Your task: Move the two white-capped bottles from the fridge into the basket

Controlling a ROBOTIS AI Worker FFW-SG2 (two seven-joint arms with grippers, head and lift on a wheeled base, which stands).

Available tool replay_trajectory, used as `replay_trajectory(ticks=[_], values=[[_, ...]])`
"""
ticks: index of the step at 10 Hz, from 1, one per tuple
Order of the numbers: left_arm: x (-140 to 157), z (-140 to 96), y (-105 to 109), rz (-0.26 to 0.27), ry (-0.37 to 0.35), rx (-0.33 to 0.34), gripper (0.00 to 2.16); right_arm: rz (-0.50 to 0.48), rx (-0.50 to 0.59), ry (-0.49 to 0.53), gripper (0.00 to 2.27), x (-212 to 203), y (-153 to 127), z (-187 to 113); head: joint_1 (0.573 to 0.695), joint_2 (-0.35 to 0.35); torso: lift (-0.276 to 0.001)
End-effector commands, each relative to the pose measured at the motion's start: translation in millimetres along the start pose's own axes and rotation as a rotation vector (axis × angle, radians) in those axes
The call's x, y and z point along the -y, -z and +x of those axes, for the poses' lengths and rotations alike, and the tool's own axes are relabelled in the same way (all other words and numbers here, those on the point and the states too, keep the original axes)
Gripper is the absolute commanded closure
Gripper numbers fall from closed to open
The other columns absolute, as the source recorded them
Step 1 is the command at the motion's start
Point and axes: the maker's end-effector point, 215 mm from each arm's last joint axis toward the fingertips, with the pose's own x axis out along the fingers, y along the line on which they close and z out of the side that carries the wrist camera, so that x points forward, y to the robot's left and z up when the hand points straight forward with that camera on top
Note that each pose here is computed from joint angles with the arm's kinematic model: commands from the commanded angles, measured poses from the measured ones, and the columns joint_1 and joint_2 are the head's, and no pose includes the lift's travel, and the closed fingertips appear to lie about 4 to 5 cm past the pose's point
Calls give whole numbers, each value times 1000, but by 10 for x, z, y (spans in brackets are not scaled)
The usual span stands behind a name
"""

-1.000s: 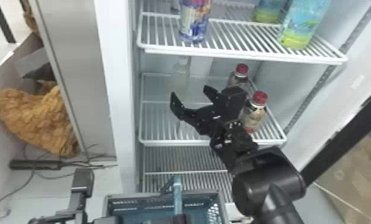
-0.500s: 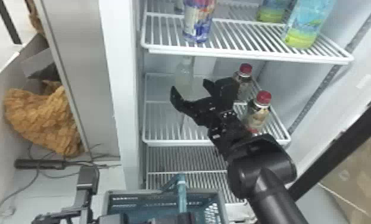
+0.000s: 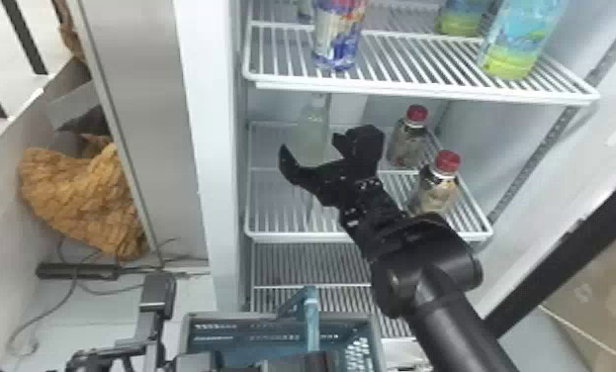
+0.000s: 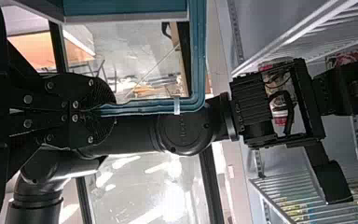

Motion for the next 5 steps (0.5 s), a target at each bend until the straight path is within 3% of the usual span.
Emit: replay_trajectory(ticks=[1,5], values=[[2,4,5,0,0,-2,1156,-4,-15,-2,88,-33,57,45,695,-144,-260],[14,22,25,-5,8,-6,1156,-27,-41,28,88,48,148,131,695,-140,-260]])
